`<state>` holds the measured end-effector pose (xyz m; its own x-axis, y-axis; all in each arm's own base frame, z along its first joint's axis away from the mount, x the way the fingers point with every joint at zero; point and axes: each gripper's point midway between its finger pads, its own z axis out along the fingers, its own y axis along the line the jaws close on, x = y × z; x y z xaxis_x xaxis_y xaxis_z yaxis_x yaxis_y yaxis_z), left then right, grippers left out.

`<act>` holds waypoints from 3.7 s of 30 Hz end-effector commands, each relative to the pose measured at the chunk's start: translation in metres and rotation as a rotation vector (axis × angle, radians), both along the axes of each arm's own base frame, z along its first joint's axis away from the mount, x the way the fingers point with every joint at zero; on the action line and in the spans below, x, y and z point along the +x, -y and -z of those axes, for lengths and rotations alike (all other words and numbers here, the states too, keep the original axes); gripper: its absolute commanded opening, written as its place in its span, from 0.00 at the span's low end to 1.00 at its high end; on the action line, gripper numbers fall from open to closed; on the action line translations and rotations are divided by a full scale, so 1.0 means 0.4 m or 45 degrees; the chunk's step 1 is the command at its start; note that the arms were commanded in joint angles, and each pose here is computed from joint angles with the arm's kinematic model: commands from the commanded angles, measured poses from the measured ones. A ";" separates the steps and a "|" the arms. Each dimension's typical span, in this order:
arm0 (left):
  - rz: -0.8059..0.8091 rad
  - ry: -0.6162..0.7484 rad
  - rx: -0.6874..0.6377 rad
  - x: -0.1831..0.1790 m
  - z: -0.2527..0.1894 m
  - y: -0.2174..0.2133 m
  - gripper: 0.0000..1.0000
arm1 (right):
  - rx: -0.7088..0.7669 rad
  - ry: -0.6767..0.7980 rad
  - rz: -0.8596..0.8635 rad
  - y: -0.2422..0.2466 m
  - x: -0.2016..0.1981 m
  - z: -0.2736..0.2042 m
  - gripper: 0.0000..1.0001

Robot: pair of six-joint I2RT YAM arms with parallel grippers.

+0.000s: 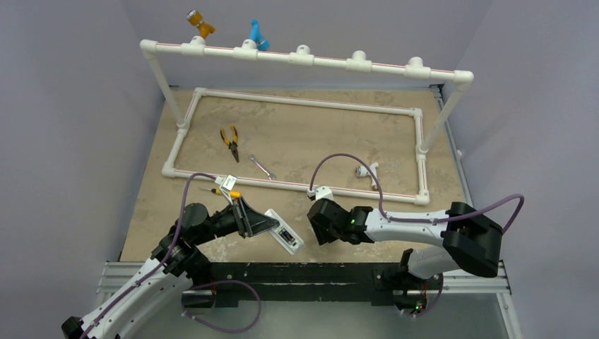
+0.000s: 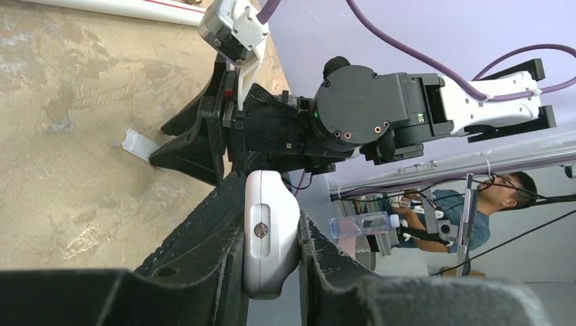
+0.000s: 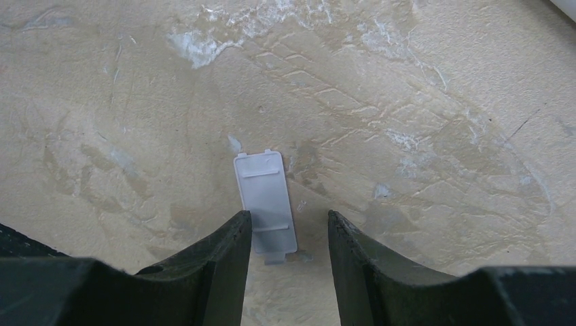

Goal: Load the batteries into the remote control

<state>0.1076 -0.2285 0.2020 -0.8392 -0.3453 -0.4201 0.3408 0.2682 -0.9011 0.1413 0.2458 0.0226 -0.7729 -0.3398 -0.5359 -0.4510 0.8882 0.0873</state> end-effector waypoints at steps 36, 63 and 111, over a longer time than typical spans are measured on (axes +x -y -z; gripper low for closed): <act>0.003 0.066 -0.032 -0.002 -0.022 -0.001 0.00 | -0.356 -0.007 -0.100 0.043 -0.069 0.077 0.43; 0.006 0.060 -0.031 -0.003 -0.021 -0.001 0.00 | -0.140 -0.162 -0.083 0.021 -0.153 0.134 0.44; -0.001 0.060 -0.031 -0.003 -0.019 -0.003 0.00 | -0.179 -0.178 -0.042 0.065 -0.161 0.091 0.33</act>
